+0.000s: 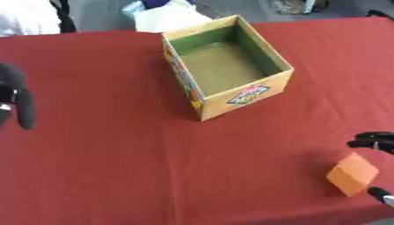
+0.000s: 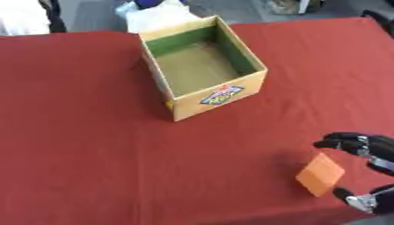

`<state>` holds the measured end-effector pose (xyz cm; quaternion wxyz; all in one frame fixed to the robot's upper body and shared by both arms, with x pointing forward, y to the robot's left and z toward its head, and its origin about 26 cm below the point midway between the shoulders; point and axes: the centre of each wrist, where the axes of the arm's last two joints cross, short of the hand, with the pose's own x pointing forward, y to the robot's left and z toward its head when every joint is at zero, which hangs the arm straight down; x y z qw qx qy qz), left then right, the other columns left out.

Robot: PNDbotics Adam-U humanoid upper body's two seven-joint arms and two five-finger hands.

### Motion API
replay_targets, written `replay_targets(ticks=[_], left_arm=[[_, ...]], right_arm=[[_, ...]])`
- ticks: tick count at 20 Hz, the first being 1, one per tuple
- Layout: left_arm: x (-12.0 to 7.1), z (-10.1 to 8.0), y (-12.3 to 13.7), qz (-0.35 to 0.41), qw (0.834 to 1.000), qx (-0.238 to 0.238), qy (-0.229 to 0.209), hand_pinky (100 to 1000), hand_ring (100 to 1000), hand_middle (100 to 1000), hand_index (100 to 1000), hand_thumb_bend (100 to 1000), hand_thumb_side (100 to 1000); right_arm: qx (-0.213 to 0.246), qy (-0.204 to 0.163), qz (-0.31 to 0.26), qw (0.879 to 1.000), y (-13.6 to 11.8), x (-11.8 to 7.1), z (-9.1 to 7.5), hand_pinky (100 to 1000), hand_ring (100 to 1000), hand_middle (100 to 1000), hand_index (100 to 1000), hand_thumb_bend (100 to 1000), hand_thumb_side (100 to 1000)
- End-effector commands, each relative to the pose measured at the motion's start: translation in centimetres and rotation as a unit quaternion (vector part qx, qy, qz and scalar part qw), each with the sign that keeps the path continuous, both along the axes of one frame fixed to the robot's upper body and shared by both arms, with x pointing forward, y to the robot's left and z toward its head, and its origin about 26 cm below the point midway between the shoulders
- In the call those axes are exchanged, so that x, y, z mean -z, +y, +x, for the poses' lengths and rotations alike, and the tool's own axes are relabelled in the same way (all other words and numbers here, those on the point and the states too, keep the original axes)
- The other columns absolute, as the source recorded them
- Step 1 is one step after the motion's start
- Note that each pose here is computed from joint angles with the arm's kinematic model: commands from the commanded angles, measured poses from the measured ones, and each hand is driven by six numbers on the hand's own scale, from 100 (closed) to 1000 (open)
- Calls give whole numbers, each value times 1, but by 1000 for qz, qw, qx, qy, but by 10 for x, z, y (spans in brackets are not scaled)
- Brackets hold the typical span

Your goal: Pick up objects on the table and place them in the box.

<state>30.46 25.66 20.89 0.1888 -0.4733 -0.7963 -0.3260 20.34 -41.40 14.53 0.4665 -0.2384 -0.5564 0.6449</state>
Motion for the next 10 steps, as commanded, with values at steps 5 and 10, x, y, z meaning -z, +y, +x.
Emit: replay_targets(ticks=[5,10], left_arm=[[-9,-1,-1,9,1000,3,-17,547,807,811,765,100,565],[-8,-1,-1,10,1000,3,-17,546,807,812,765,100,565]], right_arm=[[-4,15,-17,1000,-5,-8,6,869,962,851,959,246,123],[-6,22,-17,1000,-6,-9,9,867,960,850,959,235,122]])
